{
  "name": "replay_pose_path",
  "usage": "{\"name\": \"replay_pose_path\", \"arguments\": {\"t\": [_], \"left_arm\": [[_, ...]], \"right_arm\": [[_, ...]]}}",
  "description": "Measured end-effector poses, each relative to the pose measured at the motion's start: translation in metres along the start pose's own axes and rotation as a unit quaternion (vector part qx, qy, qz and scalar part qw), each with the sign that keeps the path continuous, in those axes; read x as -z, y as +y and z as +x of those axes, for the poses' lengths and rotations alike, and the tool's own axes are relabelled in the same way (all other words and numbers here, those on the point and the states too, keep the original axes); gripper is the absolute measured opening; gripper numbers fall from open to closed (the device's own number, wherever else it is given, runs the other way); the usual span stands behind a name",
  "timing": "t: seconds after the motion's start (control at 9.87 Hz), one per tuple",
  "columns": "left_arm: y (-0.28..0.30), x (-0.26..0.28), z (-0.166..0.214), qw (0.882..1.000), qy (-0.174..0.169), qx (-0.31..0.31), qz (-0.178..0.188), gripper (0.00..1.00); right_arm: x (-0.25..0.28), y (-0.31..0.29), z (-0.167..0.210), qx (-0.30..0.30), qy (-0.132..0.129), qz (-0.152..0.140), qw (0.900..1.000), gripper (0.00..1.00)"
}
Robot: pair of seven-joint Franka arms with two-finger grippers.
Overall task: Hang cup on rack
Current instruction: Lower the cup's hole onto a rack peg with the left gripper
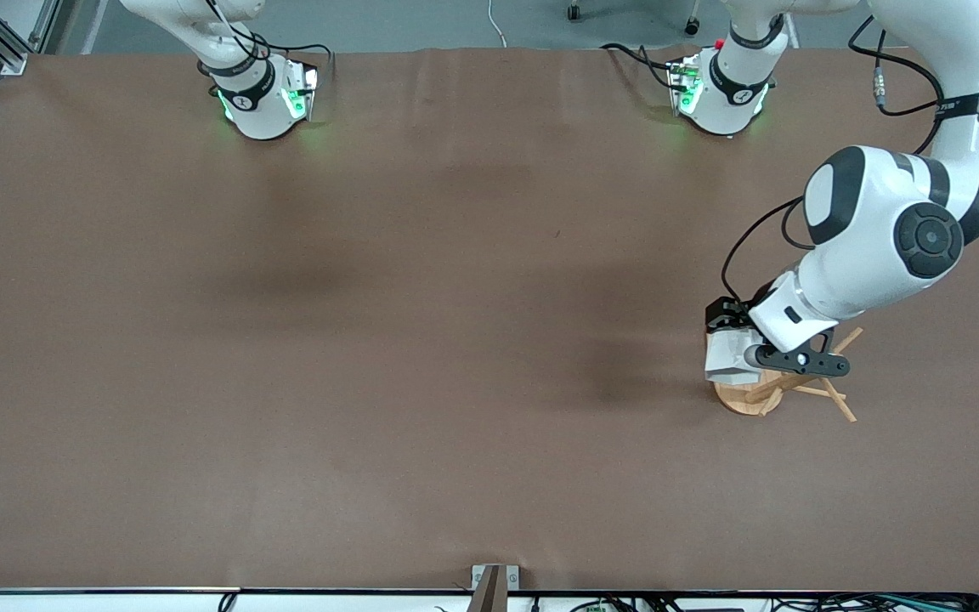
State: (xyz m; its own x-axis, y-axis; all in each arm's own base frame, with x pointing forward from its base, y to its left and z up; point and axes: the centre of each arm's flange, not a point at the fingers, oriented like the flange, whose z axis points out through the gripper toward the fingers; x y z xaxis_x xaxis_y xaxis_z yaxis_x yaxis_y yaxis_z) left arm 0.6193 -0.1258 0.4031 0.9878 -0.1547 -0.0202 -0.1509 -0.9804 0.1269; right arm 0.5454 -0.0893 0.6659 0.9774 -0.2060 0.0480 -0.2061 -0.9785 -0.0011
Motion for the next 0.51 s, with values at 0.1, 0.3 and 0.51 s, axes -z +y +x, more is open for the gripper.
{"name": "replay_pose_path", "arguments": {"t": [0.1, 0.3, 0.51], "left_arm": [[-0.008, 0.001, 0.0, 1.0, 0.001, -0.008, 0.001, 0.75], [-0.021, 0.002, 0.0, 1.0, 0.002, -0.026, -0.004, 0.75], [-0.033, 0.001, 0.0, 0.999, 0.001, -0.034, -0.006, 0.75]], "right_arm": [[0.0, 0.0, 0.0, 0.0, 0.0, 0.0, 1.0, 1.0], [0.0, 0.0, 0.0, 0.0, 0.0, 0.0, 1.0, 1.0], [0.0, 0.0, 0.0, 0.0, 0.0, 0.0, 1.0, 1.0]]}}
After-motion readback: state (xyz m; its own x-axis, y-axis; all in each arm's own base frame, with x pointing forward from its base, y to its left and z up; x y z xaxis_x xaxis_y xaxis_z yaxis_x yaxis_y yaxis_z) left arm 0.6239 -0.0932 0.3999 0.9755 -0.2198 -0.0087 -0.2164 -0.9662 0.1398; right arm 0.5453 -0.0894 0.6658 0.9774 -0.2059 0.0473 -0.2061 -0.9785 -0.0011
